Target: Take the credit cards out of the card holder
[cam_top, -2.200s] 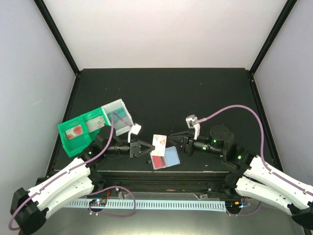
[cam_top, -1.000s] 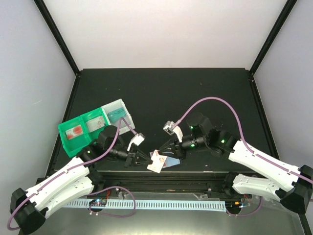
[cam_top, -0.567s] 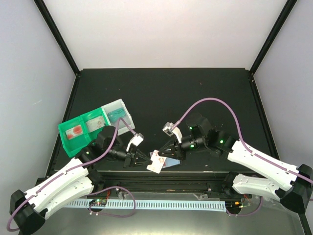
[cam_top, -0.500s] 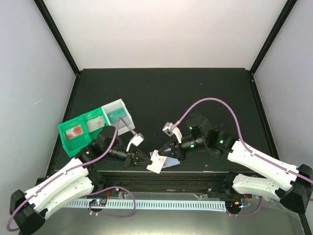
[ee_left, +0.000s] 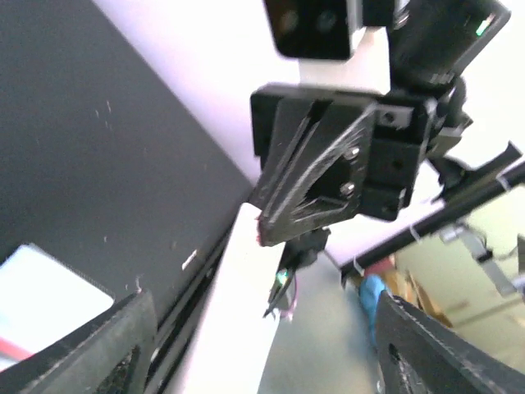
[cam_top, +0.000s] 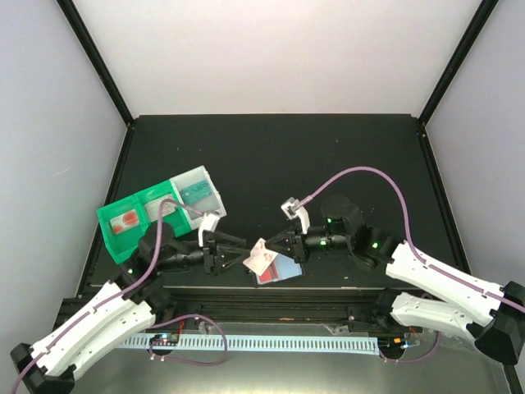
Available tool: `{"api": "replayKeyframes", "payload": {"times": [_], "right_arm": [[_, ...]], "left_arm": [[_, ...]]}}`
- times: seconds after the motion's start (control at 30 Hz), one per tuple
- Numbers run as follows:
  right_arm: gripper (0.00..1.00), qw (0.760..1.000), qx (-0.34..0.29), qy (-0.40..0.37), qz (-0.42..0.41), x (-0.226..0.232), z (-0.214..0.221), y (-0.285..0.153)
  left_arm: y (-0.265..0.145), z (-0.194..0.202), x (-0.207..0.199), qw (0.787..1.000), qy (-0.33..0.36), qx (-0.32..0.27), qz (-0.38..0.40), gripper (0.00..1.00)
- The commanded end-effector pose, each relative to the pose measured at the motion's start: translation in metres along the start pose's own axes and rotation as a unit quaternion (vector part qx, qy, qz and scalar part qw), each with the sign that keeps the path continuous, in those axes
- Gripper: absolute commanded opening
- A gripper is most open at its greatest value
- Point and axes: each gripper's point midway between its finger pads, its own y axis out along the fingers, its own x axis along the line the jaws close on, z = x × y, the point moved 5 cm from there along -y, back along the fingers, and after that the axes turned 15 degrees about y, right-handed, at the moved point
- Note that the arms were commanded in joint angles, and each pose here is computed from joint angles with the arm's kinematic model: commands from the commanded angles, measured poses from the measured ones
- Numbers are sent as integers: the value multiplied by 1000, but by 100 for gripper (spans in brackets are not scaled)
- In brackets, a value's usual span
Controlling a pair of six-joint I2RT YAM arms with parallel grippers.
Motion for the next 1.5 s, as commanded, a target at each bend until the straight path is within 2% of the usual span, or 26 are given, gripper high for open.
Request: {"api": "replayKeyframes", "payload": {"times": [0.0, 0.13, 0.37, 0.5, 0.8, 0.9, 1.03, 1.13, 1.3, 1.47], "right_arm": [[1, 989, -127, 71, -39, 9, -33, -7], [1, 966, -205, 136, -73, 10, -49, -16], [1, 928, -292, 186, -135, 15, -66, -31], [1, 918, -304, 203, -153, 18, -71, -29], [1, 911, -300, 231, -161, 12, -68, -14], [1, 909, -300, 239, -160, 7, -64, -13], [1, 910, -298, 238, -160, 7, -64, -12], [1, 911, -297, 240, -158, 5, -62, -11], [3, 914, -294, 236, -152, 2, -60, -9], [22, 919, -292, 227, -136, -5, -52, -10]], "left_arm": [[-15, -24, 5, 989, -55, -127, -43, 78], [-25, -28, 6, 981, -83, -166, -60, 81], [-37, -31, 9, 961, -147, -226, -60, 81], [-36, -35, 8, 954, -161, -252, -29, 70], [-25, -50, 1, 959, -146, -241, 1, 48], [-24, -50, 2, 959, -148, -242, -2, 33], [-23, -49, 4, 959, -151, -240, -4, 19], [-22, -49, 6, 959, -151, -239, -9, 3], [-21, -49, 9, 962, -142, -231, -28, 2], [-26, -51, 10, 965, -118, -224, -66, 2]]}}
